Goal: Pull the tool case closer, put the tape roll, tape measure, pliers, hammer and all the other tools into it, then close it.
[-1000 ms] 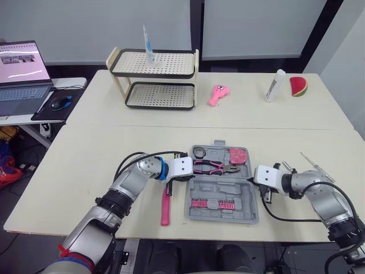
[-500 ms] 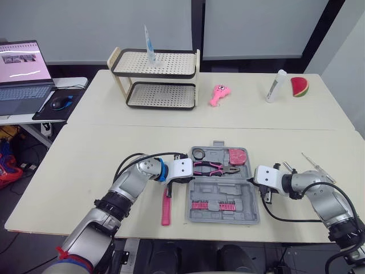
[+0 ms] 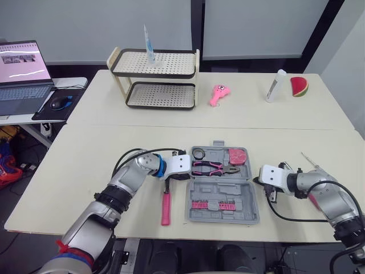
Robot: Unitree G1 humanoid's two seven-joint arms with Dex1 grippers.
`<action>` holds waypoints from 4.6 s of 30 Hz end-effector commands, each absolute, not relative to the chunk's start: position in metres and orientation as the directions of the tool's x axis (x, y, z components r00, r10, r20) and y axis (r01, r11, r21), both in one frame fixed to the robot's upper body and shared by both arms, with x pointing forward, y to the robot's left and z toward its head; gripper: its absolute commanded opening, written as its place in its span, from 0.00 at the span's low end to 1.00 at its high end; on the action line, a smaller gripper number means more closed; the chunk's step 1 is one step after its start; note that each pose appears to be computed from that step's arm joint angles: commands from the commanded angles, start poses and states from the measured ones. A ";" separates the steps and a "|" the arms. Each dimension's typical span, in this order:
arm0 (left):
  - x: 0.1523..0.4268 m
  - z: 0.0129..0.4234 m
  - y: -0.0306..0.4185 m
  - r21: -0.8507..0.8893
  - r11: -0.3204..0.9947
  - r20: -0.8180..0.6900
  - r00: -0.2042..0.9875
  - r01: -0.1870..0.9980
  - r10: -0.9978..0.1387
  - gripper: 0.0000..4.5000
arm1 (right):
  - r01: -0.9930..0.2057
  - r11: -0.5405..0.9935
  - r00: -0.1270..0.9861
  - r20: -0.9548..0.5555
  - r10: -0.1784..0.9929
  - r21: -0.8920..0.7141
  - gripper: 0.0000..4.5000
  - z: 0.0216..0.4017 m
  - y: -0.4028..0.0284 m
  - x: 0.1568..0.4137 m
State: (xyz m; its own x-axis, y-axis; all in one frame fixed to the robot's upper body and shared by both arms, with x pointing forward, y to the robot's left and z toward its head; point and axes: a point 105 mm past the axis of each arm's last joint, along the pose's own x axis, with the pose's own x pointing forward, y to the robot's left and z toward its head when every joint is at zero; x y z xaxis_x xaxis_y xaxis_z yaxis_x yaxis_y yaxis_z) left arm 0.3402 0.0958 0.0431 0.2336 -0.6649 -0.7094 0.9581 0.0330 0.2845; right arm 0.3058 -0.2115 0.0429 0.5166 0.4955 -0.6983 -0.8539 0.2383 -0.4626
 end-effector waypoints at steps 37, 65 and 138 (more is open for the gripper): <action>0.288 0.118 0.358 0.140 0.840 -0.341 0.822 0.524 -0.456 1.00 | -0.280 0.874 0.912 -0.394 0.113 -0.396 0.99 0.162 -0.432 0.210; 0.317 0.227 0.079 0.338 0.123 -0.116 0.171 0.933 -0.978 1.00 | -0.418 0.842 0.807 -0.565 0.171 -0.342 0.99 0.116 -0.383 0.287; 0.266 0.188 0.027 0.287 -0.170 -0.183 -0.121 0.943 -0.976 1.00 | -0.201 0.975 0.739 -0.669 0.085 -0.098 0.08 0.067 -0.262 0.220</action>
